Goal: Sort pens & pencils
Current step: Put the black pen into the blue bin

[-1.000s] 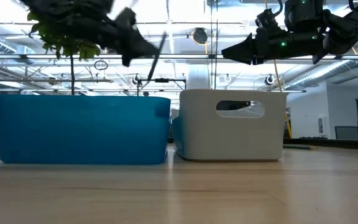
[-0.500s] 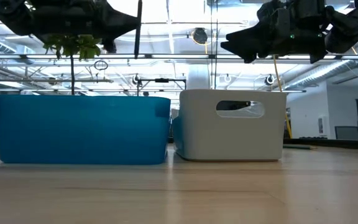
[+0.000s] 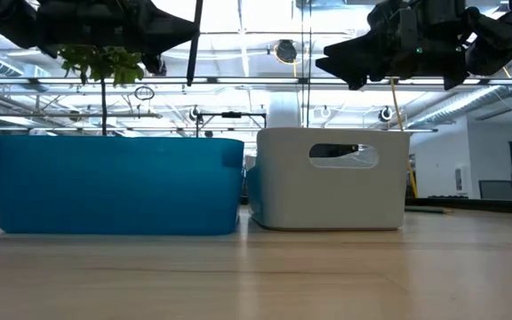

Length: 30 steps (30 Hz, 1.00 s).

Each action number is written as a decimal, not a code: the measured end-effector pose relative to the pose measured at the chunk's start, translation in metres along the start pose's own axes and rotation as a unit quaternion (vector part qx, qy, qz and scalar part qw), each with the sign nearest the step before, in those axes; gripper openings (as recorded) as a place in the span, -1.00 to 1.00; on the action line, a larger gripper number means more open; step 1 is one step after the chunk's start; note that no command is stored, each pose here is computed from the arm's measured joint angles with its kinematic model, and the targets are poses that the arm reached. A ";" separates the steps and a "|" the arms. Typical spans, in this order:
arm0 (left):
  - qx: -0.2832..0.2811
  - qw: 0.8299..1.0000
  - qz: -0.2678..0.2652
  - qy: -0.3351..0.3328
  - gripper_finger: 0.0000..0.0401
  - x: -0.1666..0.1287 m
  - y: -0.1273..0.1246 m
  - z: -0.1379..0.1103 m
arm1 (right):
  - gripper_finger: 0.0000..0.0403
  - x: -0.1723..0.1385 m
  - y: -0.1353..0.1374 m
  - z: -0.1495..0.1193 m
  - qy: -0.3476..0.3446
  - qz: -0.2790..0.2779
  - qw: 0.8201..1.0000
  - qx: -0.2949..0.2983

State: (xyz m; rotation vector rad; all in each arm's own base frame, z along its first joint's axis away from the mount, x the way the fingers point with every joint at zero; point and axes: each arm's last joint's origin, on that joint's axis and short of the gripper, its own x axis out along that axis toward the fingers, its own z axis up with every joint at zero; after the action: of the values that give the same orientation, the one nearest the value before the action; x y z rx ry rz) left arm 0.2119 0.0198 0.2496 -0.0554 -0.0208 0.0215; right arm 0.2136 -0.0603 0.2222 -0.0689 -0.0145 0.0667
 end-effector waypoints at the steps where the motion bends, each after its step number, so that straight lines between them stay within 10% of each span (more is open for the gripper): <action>1: 0.000 1.000 0.000 0.000 -0.91 0.000 -0.001 0.000 | 0.07 0.000 0.000 0.000 0.002 0.000 1.000 0.001; 17: -0.050 0.962 -0.074 0.256 -0.91 0.013 -0.050 -0.021 | 0.07 0.000 0.000 -0.002 0.009 0.000 1.000 0.004; 24: -0.053 0.915 0.010 0.399 -0.91 0.038 -0.057 -0.043 | 0.07 0.000 0.000 -0.002 0.009 0.000 1.000 0.017; 30: -0.042 0.907 0.018 0.418 -0.52 0.056 -0.051 -0.048 | 0.07 0.000 0.000 -0.003 0.013 0.000 1.000 0.019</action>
State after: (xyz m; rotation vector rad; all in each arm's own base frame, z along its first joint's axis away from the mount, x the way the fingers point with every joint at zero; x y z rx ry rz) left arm 0.2698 -0.0322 0.2055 -0.1481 0.8413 0.0329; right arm 0.2136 -0.0603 0.2195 -0.0313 0.0136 0.0659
